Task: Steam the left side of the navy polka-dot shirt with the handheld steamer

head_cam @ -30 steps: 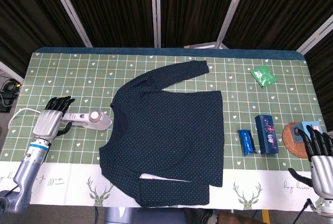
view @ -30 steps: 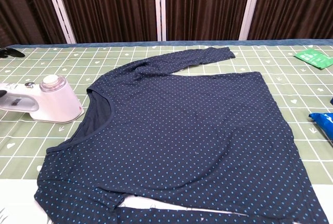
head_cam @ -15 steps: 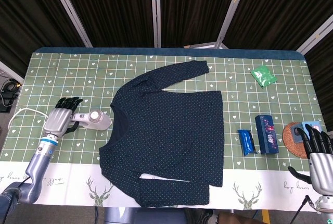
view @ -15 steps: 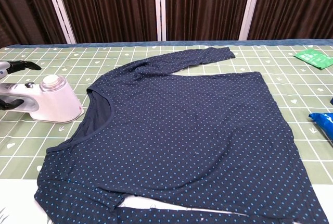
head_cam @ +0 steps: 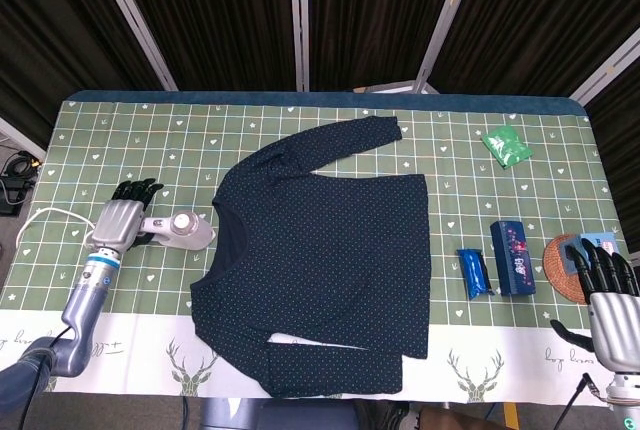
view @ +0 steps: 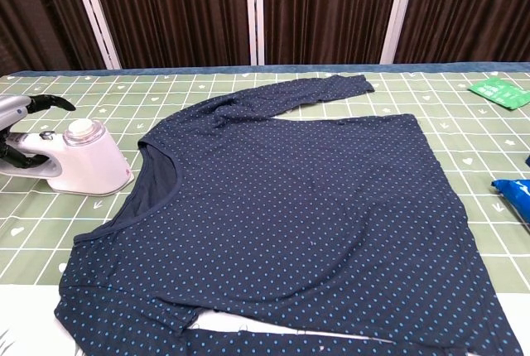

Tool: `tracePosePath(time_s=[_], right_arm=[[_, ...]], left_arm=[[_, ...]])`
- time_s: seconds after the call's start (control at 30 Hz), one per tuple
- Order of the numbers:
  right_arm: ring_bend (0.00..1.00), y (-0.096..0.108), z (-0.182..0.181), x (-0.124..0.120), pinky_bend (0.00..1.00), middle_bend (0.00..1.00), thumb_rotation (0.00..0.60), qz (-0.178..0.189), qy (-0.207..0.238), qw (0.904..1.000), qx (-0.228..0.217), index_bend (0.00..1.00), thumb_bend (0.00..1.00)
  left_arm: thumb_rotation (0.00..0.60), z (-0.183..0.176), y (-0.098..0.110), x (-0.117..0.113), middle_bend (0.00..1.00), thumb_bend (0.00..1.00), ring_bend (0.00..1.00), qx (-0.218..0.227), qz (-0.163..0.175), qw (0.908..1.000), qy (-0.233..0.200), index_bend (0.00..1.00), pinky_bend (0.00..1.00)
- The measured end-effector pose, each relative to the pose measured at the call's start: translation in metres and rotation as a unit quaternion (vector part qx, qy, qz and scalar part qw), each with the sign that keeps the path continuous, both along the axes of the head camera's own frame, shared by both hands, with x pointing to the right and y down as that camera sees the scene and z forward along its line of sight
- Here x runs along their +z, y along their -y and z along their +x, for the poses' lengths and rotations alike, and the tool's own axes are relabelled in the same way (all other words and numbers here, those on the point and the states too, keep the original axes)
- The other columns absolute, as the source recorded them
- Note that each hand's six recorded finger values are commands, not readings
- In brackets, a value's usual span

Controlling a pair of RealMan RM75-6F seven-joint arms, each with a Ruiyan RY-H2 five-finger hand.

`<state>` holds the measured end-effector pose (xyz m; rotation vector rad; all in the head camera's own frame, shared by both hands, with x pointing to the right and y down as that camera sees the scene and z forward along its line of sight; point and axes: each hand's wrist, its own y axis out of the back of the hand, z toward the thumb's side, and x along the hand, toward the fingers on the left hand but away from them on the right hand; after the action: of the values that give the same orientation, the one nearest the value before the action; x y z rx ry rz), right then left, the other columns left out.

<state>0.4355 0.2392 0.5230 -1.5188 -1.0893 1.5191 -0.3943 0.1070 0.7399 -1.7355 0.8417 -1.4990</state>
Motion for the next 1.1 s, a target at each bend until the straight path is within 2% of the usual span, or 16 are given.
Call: tracePosePath(time_s=[0.07,0.13,0.2,0.33,0.4,0.5,0.6,0.73,1.1], right_arm=[[0.00,0.000,0.000,0.000,0.00,0.00,0.600,0.000,0.000,1.0000,0.001,0.00,0.00],[0.00,0.000,0.001,0.000,0.00,0.00,0.600,0.000,-0.001,1.0000,0.002,0.00,0.00],[0.00,0.000,0.001,0.001,0.00,0.00,0.600,-0.001,-0.002,1.0000,0.002,0.00,0.00],[0.00,0.001,0.001,0.003,0.00,0.00,0.600,-0.004,-0.002,1.0000,0.002,0.00,0.00],[0.00,0.001,0.001,0.003,0.00,0.00,0.600,-0.004,-0.003,1.0000,0.002,0.00,0.00],[0.00,0.000,0.001,0.003,0.00,0.00,0.600,-0.004,-0.003,1.0000,0.002,0.00,0.00],[0.00,0.000,0.000,0.004,0.00,0.00,0.600,-0.005,-0.004,1.0000,0.001,0.00,0.00],[0.00,0.000,-0.001,0.003,0.00,0.00,0.600,-0.004,-0.004,1.0000,0.000,0.00,0.00],[0.00,0.000,-0.002,0.002,0.00,0.00,0.600,-0.002,-0.001,1.0000,-0.001,0.00,0.00]], left_arm=[[0.600,0.003,0.002,0.001,0.15,0.46,0.14,-0.002,-0.002,1.0000,-0.005,0.18,0.10],[0.600,0.005,0.003,0.001,0.30,0.46,0.25,-0.002,-0.001,1.0000,-0.007,0.27,0.18],[0.600,0.005,0.003,0.001,0.46,0.46,0.39,-0.002,0.002,1.0000,-0.008,0.41,0.34],[0.600,0.005,0.005,0.000,0.61,0.47,0.53,0.001,0.016,0.9999,-0.003,0.64,0.63],[0.600,0.005,0.006,0.000,0.69,0.47,0.61,0.004,0.021,0.9998,0.002,0.74,0.82],[0.600,0.005,0.006,0.000,0.79,0.49,0.71,0.015,0.029,0.9994,0.010,0.87,0.96],[0.600,0.006,0.006,-0.002,0.86,0.52,0.78,0.026,0.045,0.9985,0.016,0.95,1.00],[0.600,0.008,0.004,-0.003,0.87,0.55,0.79,0.033,0.046,0.9984,0.004,0.98,1.00],[0.600,0.033,0.007,-0.030,0.88,0.55,0.79,0.048,0.062,0.9923,-0.096,0.99,1.00]])
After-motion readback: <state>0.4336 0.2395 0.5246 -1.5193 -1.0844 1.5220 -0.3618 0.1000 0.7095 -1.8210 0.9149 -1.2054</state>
